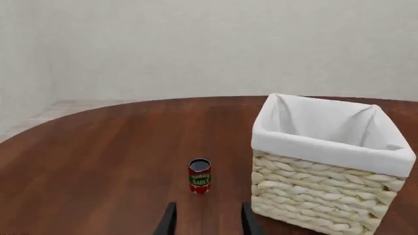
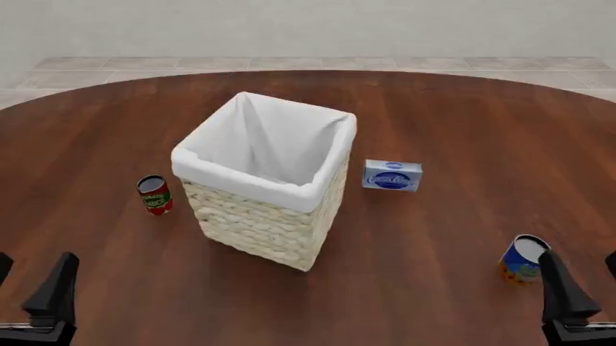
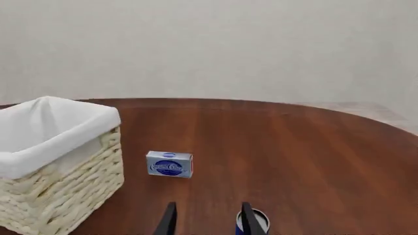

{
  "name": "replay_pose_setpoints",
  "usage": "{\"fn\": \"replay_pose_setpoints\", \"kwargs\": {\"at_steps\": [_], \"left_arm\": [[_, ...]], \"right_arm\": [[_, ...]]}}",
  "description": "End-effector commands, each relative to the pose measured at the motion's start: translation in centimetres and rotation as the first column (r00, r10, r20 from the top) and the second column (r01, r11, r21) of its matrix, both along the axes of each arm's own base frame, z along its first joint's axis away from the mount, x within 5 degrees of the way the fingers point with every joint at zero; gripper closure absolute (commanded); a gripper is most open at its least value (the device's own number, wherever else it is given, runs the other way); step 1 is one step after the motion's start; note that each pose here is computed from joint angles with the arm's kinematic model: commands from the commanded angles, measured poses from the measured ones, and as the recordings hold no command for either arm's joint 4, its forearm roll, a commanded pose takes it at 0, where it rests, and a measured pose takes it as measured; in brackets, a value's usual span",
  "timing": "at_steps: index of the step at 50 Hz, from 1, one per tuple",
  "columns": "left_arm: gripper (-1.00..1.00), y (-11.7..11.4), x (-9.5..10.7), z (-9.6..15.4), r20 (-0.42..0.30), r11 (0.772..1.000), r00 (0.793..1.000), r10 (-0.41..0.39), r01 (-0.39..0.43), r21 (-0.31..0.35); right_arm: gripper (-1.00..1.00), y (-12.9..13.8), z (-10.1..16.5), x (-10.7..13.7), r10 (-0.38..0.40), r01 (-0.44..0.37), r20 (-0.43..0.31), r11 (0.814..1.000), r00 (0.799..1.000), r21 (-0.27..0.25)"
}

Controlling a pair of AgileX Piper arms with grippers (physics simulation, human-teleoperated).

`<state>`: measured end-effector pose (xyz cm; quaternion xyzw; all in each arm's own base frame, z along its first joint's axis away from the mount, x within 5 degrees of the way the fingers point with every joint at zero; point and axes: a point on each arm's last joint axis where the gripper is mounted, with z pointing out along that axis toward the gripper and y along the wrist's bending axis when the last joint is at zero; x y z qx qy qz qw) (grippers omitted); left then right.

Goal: Pick up the tomato sauce, and put it in the basket.

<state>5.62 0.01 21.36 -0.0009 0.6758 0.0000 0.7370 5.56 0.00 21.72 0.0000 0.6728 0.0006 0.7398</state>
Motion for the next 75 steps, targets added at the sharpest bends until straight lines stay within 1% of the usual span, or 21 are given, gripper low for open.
{"fn": "replay_pose_setpoints", "kwargs": {"at_steps": [1, 26, 32, 34, 38, 41, 42, 46, 49, 51, 52, 57, 59, 60, 61, 62, 63, 67, 68, 71, 75], "left_arm": [[-1.00, 0.0, 0.0, 0.0, -0.005, 1.000, 1.000, 0.001, -0.001, -0.009], [-1.00, 0.0, 0.4, 0.5, -0.002, 1.000, 1.000, 0.001, -0.001, 0.007], [-1.00, -0.1, 0.8, 1.7, 0.010, 1.000, 1.000, -0.008, 0.008, 0.013], [-1.00, -0.2, 1.1, 2.9, 0.018, 1.000, 1.000, -0.025, 0.025, 0.009], [-1.00, -0.2, 1.5, 4.1, 0.021, 0.999, 0.999, -0.034, 0.033, 0.017], [-1.00, -0.4, 2.0, 5.2, 0.018, 0.998, 0.999, -0.048, 0.048, 0.040], [-1.00, -0.4, 2.1, 5.7, 0.022, 0.999, 0.999, -0.045, 0.044, 0.032], [-1.00, -0.4, 2.5, 6.5, 0.019, 0.998, 0.999, -0.048, 0.048, 0.046], [-1.00, -0.6, 3.4, 7.0, 0.002, 0.996, 0.998, -0.061, 0.061, 0.071], [-1.00, -0.5, 3.7, 7.1, -0.006, 0.998, 0.999, -0.048, 0.049, 0.049], [-1.00, -0.5, 3.9, 7.3, -0.013, 0.997, 0.999, -0.051, 0.052, 0.057], [-1.00, -0.5, 4.9, 8.1, -0.030, 0.998, 0.999, -0.043, 0.044, 0.040], [-1.00, -0.5, 5.4, 8.1, -0.048, 0.997, 0.998, -0.040, 0.043, 0.059], [-1.00, -0.5, 5.3, 8.4, -0.036, 0.998, 0.998, -0.043, 0.045, 0.046], [-1.00, -0.4, 5.4, 8.8, -0.035, 0.999, 0.999, -0.033, 0.034, 0.010], [-1.00, -0.3, 5.8, 8.9, -0.048, 0.999, 0.998, -0.029, 0.030, 0.028], [-1.00, -0.4, 5.7, 9.3, -0.040, 0.999, 0.999, -0.032, 0.033, 0.024], [-1.00, -0.4, 6.6, 10.1, -0.058, 0.999, 0.998, -0.032, 0.033, 0.023], [-1.00, -0.6, 7.0, 10.2, -0.072, 0.999, 0.996, -0.045, 0.047, 0.014], [-1.00, -0.8, 7.5, 10.2, -0.092, 0.997, 0.994, -0.061, 0.065, 0.033], [-1.00, -0.9, 8.4, 10.2, -0.121, 0.998, 0.991, -0.059, 0.063, 0.032]], "right_arm": [[-1.00, 0.0, -0.3, 0.1, 0.004, -0.004, -0.008, 1.000, 1.000, -0.002], [-1.00, 0.0, 0.0, 0.0, 0.008, -0.008, -0.001, 1.000, 1.000, 0.004], [-1.00, 0.1, 0.0, 0.0, 0.012, -0.012, -0.001, 1.000, 1.000, 0.007], [-1.00, 0.1, 0.0, 0.0, 0.012, -0.012, -0.002, 1.000, 1.000, 0.007], [-1.00, 0.1, 0.0, 0.0, 0.011, -0.011, -0.002, 1.000, 1.000, 0.007], [-1.00, 0.1, 0.0, 0.0, 0.012, -0.012, -0.002, 1.000, 1.000, 0.006], [-1.00, 0.1, 0.0, 0.0, 0.012, -0.012, -0.003, 1.000, 1.000, 0.006], [-1.00, 0.1, 0.0, 0.0, 0.017, -0.017, -0.004, 1.000, 1.000, 0.007], [-1.00, 0.1, 0.0, 0.0, 0.019, -0.019, -0.005, 1.000, 1.000, 0.007], [-1.00, 0.1, -0.1, 0.0, 0.018, -0.018, -0.005, 1.000, 1.000, 0.007], [-1.00, 0.1, -0.1, 0.0, 0.016, -0.016, -0.005, 1.000, 1.000, 0.007], [-1.00, 0.1, -0.1, 0.0, 0.017, -0.017, -0.005, 1.000, 1.000, 0.005], [-1.00, 0.1, -0.1, 0.0, 0.018, -0.018, -0.006, 1.000, 1.000, 0.003], [-1.00, 0.1, -0.1, 0.0, 0.018, -0.018, -0.006, 1.000, 1.000, 0.003], [-1.00, 0.1, -0.1, 0.0, 0.019, -0.019, -0.007, 1.000, 1.000, 0.002], [-1.00, 0.1, -0.1, 0.0, 0.020, -0.020, -0.007, 1.000, 1.000, 0.002], [-1.00, 0.1, -0.2, 0.0, 0.019, -0.019, -0.007, 1.000, 1.000, 0.001], [-1.00, 0.1, -0.2, 0.0, 0.017, -0.017, -0.007, 1.000, 1.000, 0.000], [-1.00, 0.1, -0.2, 0.0, 0.017, -0.017, -0.007, 1.000, 1.000, 0.000], [-1.00, 0.1, -0.2, 0.1, 0.017, -0.017, -0.008, 1.000, 1.000, 0.000], [-1.00, 0.1, -0.2, 0.1, 0.020, -0.020, -0.011, 1.000, 1.000, 0.000]]}}
